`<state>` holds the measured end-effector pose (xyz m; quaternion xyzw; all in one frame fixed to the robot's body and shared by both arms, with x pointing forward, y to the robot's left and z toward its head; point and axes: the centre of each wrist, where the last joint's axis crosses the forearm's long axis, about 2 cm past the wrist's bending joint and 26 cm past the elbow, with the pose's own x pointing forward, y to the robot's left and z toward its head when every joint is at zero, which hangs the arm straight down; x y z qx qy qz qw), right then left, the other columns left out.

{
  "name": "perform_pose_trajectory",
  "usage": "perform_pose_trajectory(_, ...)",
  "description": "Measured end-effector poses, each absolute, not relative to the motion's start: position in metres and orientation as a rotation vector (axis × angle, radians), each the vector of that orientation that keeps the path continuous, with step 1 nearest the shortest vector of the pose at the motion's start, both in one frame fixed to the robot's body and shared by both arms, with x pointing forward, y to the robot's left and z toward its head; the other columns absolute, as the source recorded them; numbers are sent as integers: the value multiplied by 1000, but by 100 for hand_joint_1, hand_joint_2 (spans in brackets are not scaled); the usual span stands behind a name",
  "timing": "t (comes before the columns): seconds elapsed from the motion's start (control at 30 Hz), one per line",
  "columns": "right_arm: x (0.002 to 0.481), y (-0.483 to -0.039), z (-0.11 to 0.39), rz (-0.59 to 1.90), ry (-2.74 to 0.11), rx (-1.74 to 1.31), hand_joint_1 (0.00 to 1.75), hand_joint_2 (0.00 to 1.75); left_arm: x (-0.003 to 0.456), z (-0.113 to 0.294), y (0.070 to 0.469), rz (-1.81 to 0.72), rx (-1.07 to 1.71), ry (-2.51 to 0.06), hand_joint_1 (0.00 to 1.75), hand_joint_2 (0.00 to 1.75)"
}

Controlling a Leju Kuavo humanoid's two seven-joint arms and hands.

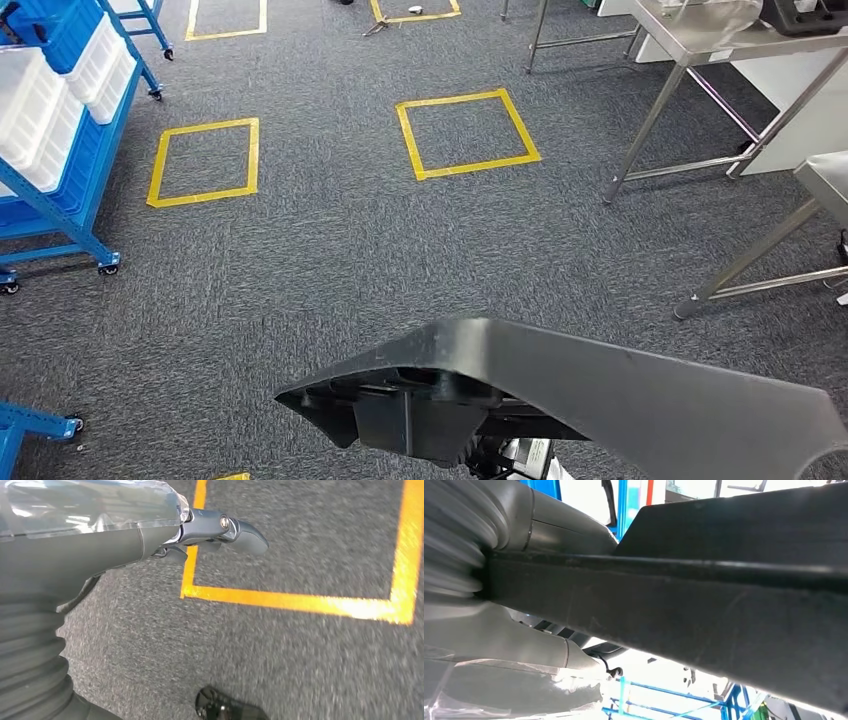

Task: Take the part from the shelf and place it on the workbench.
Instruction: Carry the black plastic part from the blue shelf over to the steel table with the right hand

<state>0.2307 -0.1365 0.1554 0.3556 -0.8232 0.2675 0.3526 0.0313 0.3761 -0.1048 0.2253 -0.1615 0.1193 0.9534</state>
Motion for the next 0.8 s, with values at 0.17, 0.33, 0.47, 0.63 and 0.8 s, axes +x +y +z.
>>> perform_pose_trajectory(0.17,233,-136,155,713,-2118,941,175,175,30,-105,376,252,451,-336,0,175)
perform_pose_trajectory(0.33,237,-136,155,732,-2109,945,175,175,30,-105,373,255,435,-343,0,175)
perform_pose_trajectory(0.47,239,-136,158,758,-2100,939,175,175,31,-106,369,260,421,-338,0,175)
perform_pose_trajectory(0.63,243,-135,162,782,-2093,935,175,175,33,-107,360,274,407,-329,0,175)
perform_pose_trajectory(0.8,246,-135,165,799,-2079,925,175,175,33,-108,350,277,393,-317,0,175)
